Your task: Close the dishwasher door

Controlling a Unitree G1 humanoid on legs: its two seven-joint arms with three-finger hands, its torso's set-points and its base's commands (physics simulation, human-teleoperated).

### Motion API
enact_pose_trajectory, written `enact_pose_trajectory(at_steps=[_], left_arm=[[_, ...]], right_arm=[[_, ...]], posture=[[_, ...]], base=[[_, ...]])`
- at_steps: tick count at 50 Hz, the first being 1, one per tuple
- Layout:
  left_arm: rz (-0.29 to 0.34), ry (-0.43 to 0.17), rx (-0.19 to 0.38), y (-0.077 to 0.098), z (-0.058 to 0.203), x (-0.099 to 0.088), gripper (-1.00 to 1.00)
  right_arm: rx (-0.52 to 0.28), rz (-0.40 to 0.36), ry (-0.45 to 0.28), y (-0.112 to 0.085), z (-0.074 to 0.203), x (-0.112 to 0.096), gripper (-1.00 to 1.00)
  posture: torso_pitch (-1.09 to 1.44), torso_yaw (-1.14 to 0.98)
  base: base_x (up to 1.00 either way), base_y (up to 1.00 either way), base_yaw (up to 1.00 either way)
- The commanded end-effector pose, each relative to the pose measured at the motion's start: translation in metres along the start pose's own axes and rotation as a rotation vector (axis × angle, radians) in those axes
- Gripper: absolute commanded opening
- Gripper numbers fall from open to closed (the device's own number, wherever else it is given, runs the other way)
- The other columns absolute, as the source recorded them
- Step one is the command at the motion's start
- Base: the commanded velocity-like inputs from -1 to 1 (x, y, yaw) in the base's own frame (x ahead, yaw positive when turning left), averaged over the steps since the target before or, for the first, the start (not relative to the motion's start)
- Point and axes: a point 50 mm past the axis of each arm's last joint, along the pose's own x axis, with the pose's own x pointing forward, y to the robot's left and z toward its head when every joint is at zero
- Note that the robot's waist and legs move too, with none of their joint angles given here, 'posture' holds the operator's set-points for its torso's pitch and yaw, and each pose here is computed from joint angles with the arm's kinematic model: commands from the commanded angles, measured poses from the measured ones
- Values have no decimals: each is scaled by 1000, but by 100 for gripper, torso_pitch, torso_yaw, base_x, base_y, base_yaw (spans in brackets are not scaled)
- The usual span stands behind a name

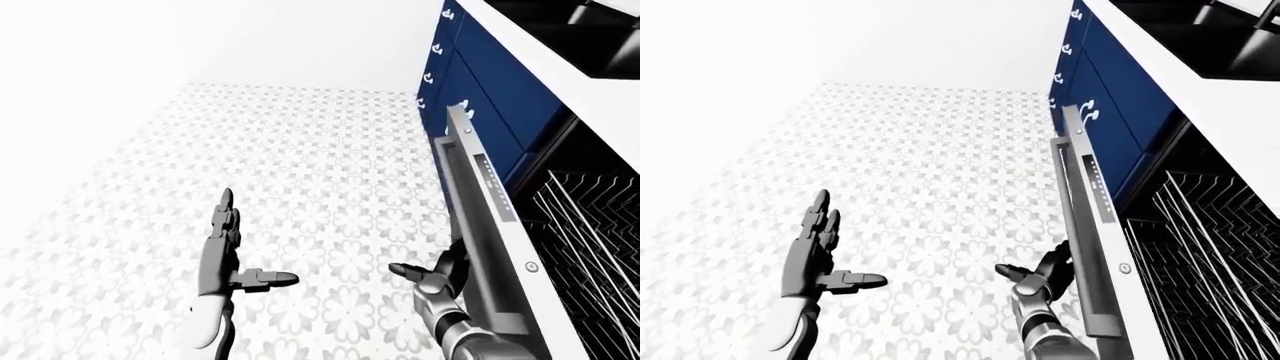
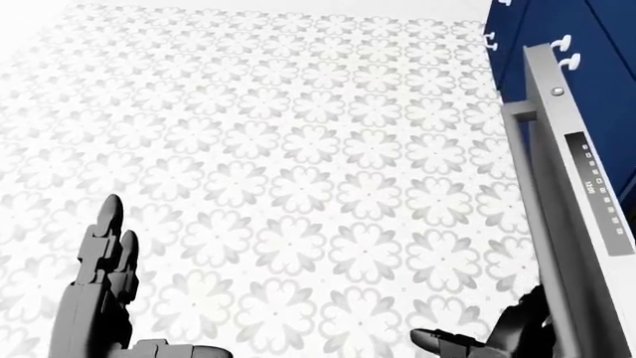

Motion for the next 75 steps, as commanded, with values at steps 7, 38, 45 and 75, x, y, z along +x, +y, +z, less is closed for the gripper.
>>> enact_pose_trajectory(at_steps=[7, 38, 45, 75], left_arm=[[-1, -87, 3, 0, 17, 3, 100], [-2, -86, 1, -1, 16, 2, 100], [-2, -85, 1, -1, 15, 3, 100], [4, -88, 2, 1, 15, 3, 100]], right_arm=[[83, -80, -102, -15, 30, 14, 100], [100, -150, -107, -42, 34, 31, 100], [105, -166, -100, -49, 31, 34, 100], [104, -238, -96, -83, 30, 51, 100]], posture=[[0, 0], [0, 0], [0, 0], [0, 0]], base=[[0, 0, 0], [0, 0, 0], [0, 0, 0], [0, 0, 0]])
